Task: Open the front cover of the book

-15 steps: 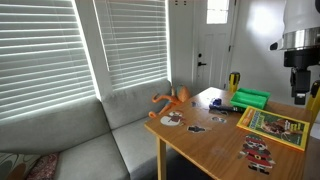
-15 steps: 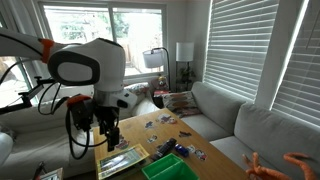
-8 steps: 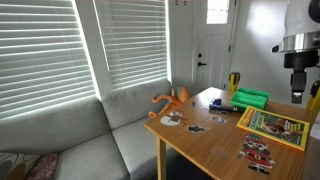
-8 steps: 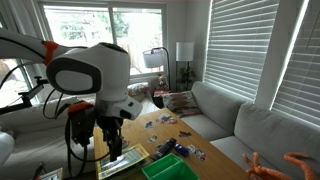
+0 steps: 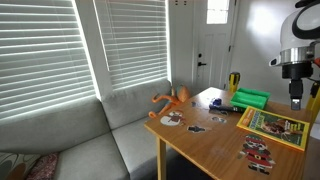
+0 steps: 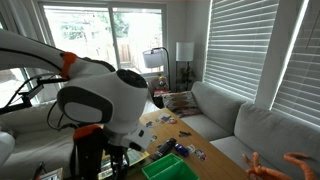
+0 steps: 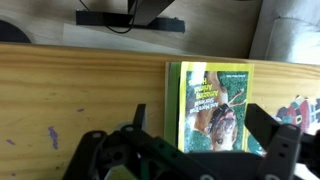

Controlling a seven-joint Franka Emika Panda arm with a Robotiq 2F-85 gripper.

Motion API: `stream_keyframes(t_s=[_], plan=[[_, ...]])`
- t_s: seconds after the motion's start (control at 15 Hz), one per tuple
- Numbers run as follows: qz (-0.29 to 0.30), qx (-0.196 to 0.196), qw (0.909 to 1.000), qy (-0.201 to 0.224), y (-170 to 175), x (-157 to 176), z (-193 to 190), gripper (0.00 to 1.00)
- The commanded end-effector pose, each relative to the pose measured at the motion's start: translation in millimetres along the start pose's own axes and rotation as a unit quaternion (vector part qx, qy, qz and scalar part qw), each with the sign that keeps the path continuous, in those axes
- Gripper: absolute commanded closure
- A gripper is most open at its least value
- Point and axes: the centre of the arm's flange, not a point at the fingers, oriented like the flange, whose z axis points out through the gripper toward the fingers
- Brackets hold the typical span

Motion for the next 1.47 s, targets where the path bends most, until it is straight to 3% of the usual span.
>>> stream_keyframes(t_s=[0.0, 0.27, 0.93, 1.4], plan=[[-0.017, 0.064, 0.9978, 0.009, 17.5, 18.4, 6.7, 0.00], [-0.031, 0.111, 0.9933, 0.013, 23.8, 31.2, 20.7, 0.00], [-0.062, 0.187, 0.9798, 0.032, 24.5, 53.6, 37.4, 0.00], [-0.066, 0.246, 0.9666, 0.032, -10.1, 64.8, 38.8, 0.00]])
